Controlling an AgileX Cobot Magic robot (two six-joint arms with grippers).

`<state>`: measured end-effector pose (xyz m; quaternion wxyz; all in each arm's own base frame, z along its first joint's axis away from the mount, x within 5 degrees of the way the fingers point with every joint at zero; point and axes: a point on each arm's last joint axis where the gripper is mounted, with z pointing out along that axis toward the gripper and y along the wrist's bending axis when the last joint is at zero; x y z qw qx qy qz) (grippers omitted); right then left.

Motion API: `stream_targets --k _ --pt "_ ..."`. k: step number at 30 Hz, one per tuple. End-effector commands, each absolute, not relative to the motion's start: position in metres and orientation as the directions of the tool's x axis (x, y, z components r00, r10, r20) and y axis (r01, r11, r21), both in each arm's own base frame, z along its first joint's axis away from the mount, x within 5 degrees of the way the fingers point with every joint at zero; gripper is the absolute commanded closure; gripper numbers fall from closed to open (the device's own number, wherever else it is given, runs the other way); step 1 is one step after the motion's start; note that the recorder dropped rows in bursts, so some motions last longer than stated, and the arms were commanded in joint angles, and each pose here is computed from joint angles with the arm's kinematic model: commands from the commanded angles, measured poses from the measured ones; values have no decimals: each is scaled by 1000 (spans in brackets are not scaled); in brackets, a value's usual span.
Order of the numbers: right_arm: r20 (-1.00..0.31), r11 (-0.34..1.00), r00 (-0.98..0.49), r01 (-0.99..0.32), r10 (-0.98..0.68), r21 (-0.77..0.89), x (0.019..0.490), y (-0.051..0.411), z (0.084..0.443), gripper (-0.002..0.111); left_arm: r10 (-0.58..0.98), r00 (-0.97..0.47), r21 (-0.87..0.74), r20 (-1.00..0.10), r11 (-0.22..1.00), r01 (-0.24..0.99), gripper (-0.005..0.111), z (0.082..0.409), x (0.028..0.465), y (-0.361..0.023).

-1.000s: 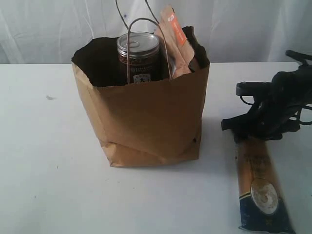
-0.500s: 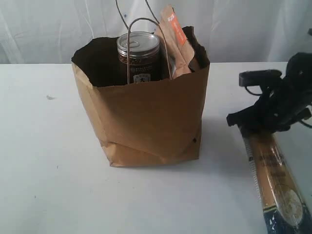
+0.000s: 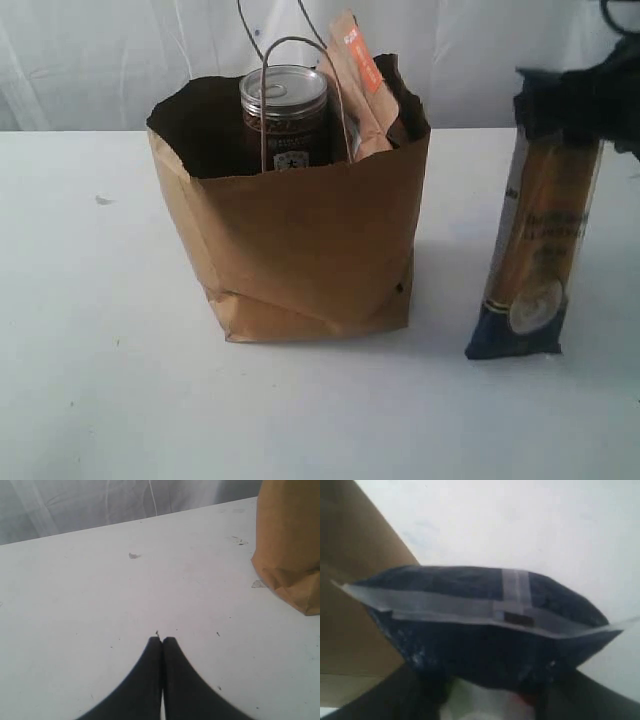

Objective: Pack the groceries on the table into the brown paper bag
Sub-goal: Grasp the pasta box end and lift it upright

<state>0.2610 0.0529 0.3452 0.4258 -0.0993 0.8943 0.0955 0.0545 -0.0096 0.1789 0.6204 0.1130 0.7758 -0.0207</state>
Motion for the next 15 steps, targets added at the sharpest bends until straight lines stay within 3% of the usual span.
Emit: stream_targets --k 1,15 --pt "-906 934 -416 -350 -81 77 227 61 411 108 147 -202 106 -968 975 197 107 178 54 -9" --pt "-990 863 -137 -502 -14 57 168 74 535 108 147 -202 106 -968 975 197 107 178 54 -9"
